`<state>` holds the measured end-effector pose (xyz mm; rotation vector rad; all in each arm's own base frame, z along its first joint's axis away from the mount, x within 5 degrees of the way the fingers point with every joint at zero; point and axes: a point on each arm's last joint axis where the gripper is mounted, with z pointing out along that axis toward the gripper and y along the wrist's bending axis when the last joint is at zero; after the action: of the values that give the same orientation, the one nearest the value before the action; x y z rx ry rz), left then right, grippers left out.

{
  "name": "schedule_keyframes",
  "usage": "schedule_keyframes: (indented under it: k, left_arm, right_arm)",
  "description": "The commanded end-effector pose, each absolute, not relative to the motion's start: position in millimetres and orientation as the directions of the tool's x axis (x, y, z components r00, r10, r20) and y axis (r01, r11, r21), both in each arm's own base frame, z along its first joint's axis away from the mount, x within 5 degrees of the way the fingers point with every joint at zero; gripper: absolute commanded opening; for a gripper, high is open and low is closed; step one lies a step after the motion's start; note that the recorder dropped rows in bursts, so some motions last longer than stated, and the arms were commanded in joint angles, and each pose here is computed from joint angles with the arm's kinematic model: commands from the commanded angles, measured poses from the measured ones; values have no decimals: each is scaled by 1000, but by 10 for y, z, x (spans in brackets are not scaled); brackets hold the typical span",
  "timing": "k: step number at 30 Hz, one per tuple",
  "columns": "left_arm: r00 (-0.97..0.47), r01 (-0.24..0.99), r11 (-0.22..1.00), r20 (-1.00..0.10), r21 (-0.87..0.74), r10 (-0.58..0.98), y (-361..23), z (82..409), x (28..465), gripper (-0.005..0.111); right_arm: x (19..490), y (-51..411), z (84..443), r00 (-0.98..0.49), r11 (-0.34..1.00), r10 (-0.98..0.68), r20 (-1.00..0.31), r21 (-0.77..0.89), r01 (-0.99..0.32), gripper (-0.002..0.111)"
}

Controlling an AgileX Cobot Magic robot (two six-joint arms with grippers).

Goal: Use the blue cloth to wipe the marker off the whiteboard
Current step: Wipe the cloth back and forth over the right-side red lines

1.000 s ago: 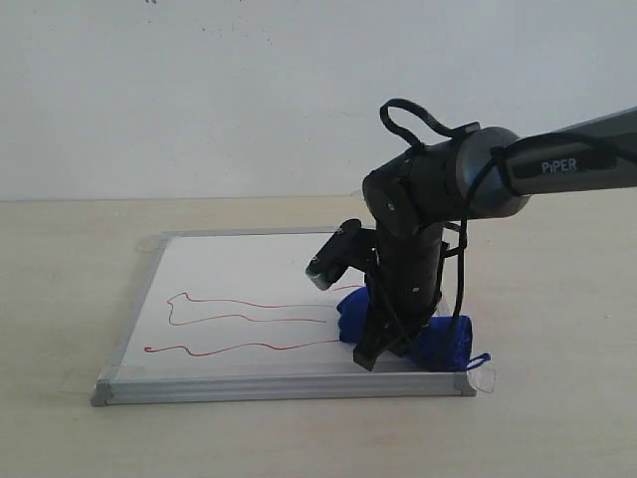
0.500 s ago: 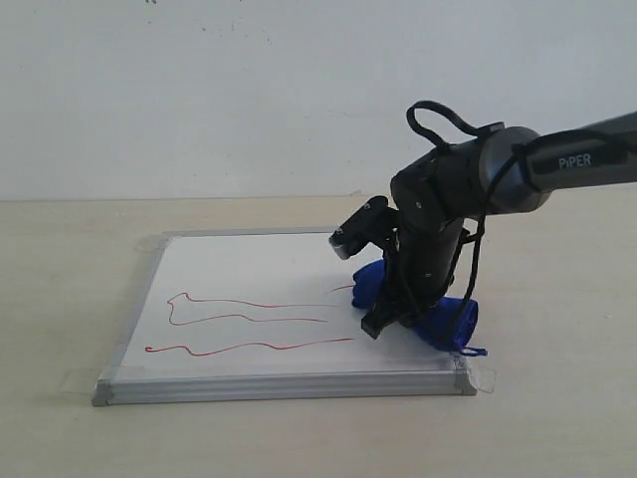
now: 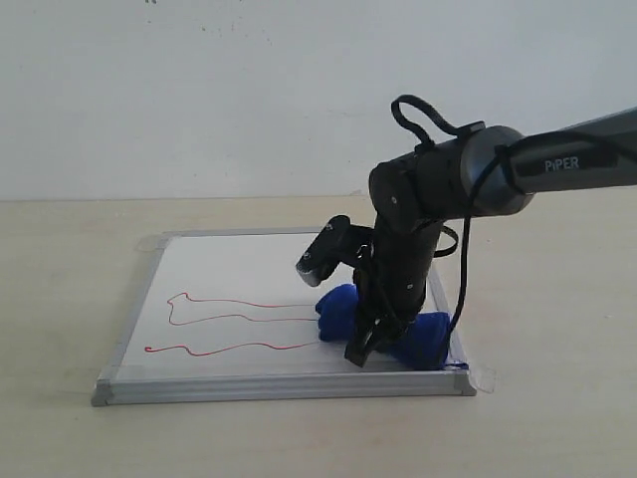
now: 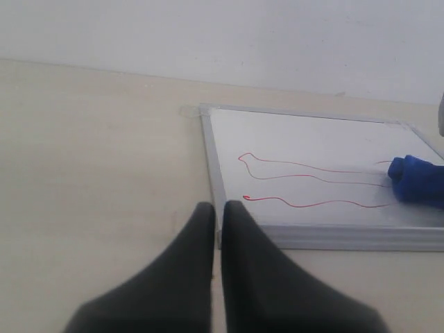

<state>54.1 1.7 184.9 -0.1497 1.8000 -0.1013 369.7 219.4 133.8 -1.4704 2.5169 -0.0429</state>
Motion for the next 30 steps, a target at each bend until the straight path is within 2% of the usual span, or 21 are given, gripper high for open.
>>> schedule_keyframes:
  k: [1,5,8,10,13,17,20,24,26,27,29,30]
  left_arm:
    - [-219,-45,986,-962,-159,-165,15,1849,542,4]
    - [-219,-45,986,-962,-159,-165,15,1849,542,4]
    - [-219,-45,986,-962,-159,-165,15,1849,542,4]
    - [-219,-45,986,-962,-159,-165,15,1849,542,4]
    - [-219,-45,986,-962,-159,-165,15,1849,542,4]
    - [-219,-45,986,-962,-159,-165,15,1849,542,4]
    - [-219,-45,986,-962,-159,-165,15,1849,542,4]
    - [-219,-45,986,-962,-159,-165,15,1849,542,4]
    - [-219,-45,986,-962,-159,-165,15,1849,542,4]
    - [-219,-45,986,-962,-159,-165,15,1849,542,4]
    - [-219,-45,986,-962,-159,-165,15,1849,542,4]
    - [-219,-45,986,-962,-159,-165,15,1849,542,4]
  right_arm:
    - [3765,2001,1297,-545,565,-822,-167,-125,-815,0]
    - [4007,1707,1239,-631,662,-749,-202,-245,-708,0]
    - [4090,1606,1199,-644,661,-742,-184,-355,-661,0]
    - [4106,1609,1198,-655,675,-729,-200,-368,-639,0]
    - [4088,1635,1224,-674,704,-704,-222,-338,-624,0]
    - [3967,1775,1188,-631,658,-753,-185,-236,-716,0]
    - [3867,1959,1191,-611,644,-756,-234,-102,-758,0]
    - [3734,2109,1187,-557,570,-797,-235,14,-821,0]
    - [3741,2026,1176,-540,552,-824,-173,-31,-833,0]
    - [3821,1872,1178,-587,597,-802,-109,-156,-787,0]
    - [3898,1703,1206,-655,636,-754,-49,-305,-709,0]
    - [3896,1702,1208,-653,630,-756,-42,-314,-710,0]
